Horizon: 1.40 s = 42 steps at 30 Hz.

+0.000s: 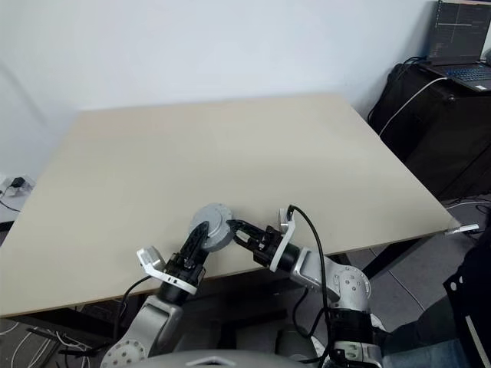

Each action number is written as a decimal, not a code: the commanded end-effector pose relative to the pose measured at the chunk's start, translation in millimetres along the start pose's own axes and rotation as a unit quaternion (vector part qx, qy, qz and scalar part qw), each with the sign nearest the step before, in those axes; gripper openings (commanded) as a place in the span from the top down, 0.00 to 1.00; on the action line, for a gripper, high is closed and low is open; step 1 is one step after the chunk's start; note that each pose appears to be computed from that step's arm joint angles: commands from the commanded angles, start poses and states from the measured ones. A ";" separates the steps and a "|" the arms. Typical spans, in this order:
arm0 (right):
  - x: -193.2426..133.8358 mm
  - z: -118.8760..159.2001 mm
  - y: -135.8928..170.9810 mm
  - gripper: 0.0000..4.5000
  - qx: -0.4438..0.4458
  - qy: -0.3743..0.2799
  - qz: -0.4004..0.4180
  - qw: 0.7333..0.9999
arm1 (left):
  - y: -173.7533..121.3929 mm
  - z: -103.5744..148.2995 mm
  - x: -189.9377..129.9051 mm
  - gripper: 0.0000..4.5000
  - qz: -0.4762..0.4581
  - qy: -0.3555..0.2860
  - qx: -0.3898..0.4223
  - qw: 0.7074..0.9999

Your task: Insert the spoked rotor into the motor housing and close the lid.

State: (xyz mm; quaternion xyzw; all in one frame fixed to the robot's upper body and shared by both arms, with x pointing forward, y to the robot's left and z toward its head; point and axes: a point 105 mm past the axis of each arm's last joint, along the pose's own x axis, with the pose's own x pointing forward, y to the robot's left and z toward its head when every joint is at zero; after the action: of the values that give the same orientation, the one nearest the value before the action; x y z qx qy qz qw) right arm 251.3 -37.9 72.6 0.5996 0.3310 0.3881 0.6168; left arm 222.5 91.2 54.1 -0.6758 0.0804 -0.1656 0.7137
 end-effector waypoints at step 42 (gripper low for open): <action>-26.2 51.1 -34.0 0.00 -0.633 -0.060 -0.262 0.726 | 18.2 116.7 98.8 0.52 0.128 -0.152 0.120 0.973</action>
State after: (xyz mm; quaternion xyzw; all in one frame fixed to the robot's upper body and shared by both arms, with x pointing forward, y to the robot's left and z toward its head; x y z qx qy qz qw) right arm 281.3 -82.8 28.8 -0.0109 0.1475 0.2962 0.9436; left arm 340.4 167.6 31.3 -0.5911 0.0768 0.0493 0.8014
